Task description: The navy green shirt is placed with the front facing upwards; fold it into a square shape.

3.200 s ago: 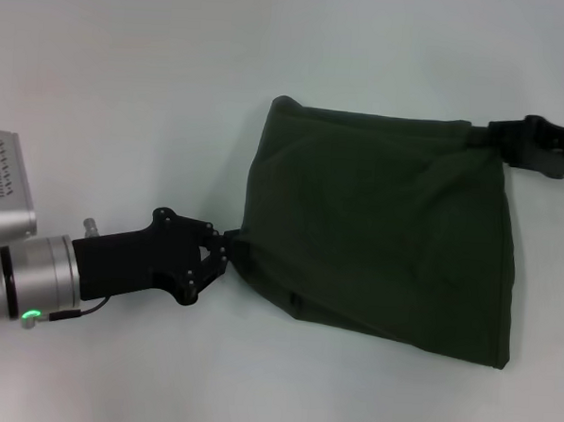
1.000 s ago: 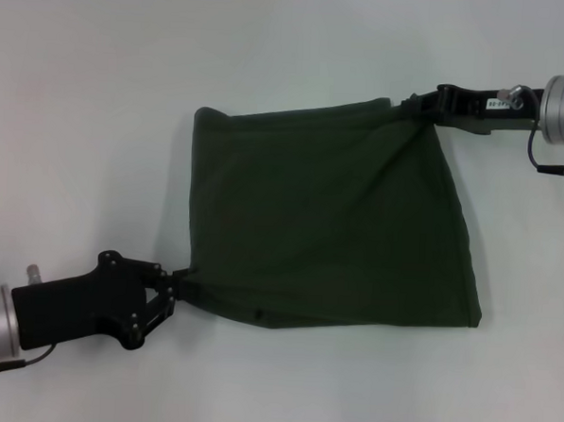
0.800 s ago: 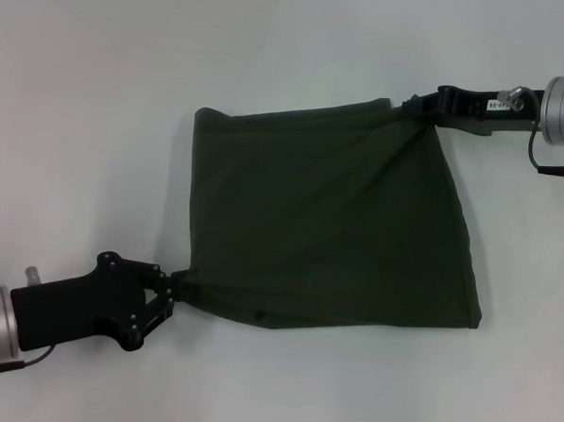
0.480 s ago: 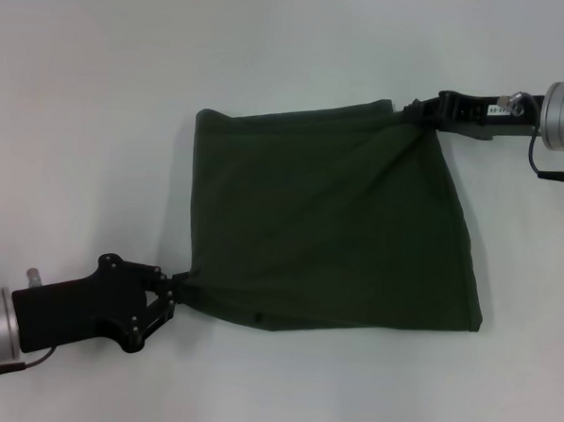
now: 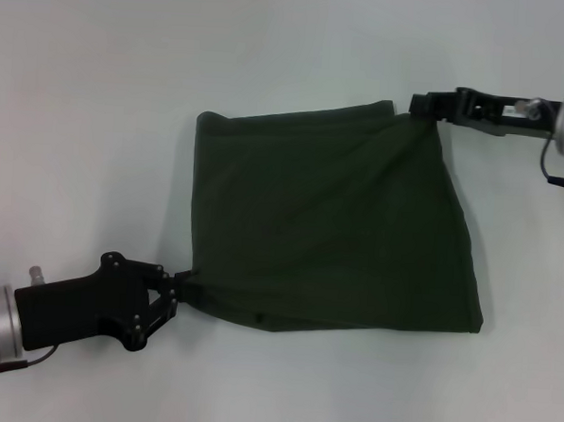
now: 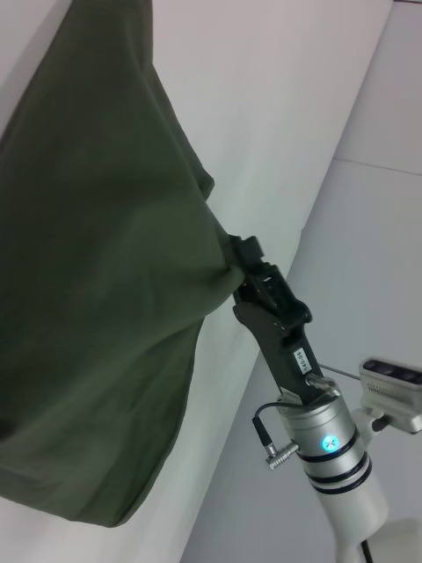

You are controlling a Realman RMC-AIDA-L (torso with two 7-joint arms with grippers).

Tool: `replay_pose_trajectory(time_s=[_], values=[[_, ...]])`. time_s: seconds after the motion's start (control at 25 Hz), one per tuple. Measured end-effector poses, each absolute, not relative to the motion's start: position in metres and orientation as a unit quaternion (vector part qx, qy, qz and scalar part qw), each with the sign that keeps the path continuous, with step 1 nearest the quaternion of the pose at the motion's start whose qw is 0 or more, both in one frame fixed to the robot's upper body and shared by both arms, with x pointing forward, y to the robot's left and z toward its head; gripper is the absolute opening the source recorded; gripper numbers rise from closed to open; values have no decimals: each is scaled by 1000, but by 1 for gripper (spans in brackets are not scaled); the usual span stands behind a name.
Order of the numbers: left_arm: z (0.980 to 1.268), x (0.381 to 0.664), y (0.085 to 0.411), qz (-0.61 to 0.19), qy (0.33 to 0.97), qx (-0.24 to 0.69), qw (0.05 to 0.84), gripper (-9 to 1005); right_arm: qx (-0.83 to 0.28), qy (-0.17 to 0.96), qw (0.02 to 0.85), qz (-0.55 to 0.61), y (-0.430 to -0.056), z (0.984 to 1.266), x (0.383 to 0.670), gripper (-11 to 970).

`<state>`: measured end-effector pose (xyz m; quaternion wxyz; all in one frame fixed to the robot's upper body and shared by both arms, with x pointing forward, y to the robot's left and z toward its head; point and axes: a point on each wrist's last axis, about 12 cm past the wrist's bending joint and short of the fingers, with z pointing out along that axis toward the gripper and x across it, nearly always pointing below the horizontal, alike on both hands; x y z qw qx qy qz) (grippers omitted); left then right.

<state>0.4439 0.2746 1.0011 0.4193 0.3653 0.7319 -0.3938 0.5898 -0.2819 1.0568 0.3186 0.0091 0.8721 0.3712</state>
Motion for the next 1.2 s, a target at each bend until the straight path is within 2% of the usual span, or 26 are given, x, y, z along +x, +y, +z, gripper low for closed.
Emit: replay_pose_trajectory(time_s=[0.16,0.4,0.72,1.2], values=[[1001,444,274,-394,732,366,419,38,15,853,353,384,-292,1058,584,368],[1001,445,274,-394,731,366,420,39,-11,840,369,398,-293,1073,588,502],[1003,448,272,-395,728,370,421,39,-138,856,329,375,-259,1097,613,703],[1003,448,270,-397,727,371,421,40,-241,867,277,337,-197,1118,637,704]])
